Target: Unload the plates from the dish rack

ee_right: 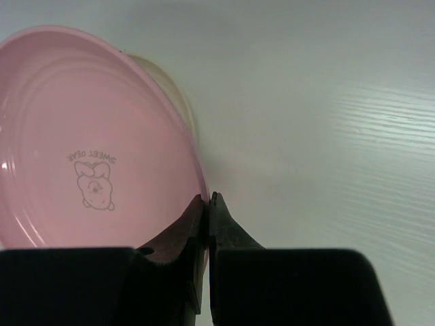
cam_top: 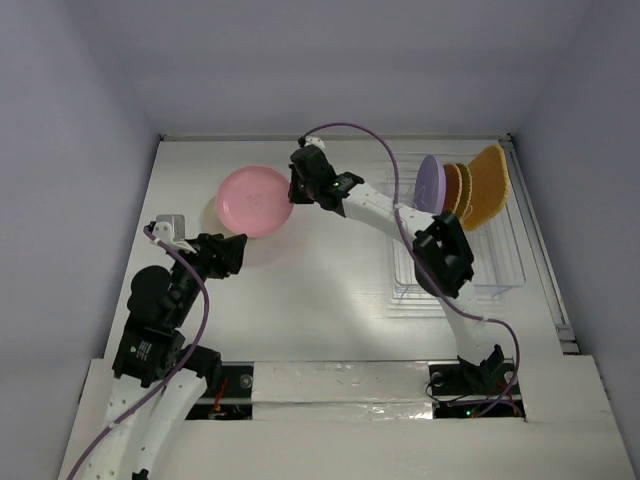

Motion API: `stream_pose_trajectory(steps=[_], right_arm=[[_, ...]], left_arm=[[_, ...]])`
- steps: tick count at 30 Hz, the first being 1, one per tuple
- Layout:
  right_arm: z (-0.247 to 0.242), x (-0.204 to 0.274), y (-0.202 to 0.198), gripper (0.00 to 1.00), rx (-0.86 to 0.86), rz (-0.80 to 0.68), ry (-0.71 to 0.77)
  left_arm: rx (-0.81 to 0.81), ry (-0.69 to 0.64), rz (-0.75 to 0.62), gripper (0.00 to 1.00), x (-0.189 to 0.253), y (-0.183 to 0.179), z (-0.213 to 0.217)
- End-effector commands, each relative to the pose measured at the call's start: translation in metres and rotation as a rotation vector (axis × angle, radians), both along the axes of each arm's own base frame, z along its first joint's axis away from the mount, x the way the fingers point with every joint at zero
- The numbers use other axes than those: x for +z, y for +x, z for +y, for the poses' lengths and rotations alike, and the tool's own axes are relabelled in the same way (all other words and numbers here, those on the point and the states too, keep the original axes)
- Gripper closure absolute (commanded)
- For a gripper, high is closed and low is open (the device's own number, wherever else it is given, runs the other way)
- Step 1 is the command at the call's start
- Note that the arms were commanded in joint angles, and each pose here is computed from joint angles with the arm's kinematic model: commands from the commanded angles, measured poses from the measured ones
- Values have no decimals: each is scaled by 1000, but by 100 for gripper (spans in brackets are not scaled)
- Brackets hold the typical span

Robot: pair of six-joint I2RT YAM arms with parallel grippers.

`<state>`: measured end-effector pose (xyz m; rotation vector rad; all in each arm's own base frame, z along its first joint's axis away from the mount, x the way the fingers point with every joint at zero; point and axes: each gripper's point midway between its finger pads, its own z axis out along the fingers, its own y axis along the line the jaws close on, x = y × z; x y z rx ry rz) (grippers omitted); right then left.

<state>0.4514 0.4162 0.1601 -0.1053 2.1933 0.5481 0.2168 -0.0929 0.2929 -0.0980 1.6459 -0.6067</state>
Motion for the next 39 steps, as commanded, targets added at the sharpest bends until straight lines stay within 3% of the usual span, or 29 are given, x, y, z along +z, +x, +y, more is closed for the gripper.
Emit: stream_pose_trajectory(steps=[1,6,13,18,20,21,24,25,28,30,31,33,35,36,37,39], right_arm=[[49,68,19,100,-10,-68,308],[68,40,23,96,-33,-5,354],[75,16,18,67,7,43,343],[74,15,14,57,30,52,308],[65,38,10,56,30,19,309],[59,48,8,56,30,-10,302],[17,92,-4,85,-30,-128,261],[2,103,-9,100,-50,-160,239],[-87,130,-14,100,-194,-256,143],[-146,134,-32,100,-263,-275,52],[-185,133,-29,100,-360,-285,-11],[-237,126,-49,100,-426,-265,-140],[-284,119,-59,90,-508,-239,-270],[-299,120,-66,80,-531,-232,-300],[-312,118,-69,58,-558,-217,-330],[-338,112,-72,42,-576,-177,-399]], left_arm=[[8,-10,-22,43,6,5,0],[7,-7,-15,43,4,6,0],[-1,-8,-20,43,5,6,-2],[-2,-8,-18,43,5,6,-2],[-2,-9,-21,43,5,5,-2],[-2,-7,-22,43,5,5,-1],[-2,-11,-32,43,8,3,-1],[-2,-11,-32,43,8,3,-1],[-4,-13,-34,45,8,2,-1],[-13,-9,-37,60,8,2,-2],[-16,-11,-43,74,10,2,-3],[-28,-10,-44,86,9,2,-5],[-24,-9,-36,95,8,3,-5],[-22,-9,-36,95,9,3,-5],[-19,-6,-30,95,7,4,-4],[-27,-5,-26,89,6,4,-6]])
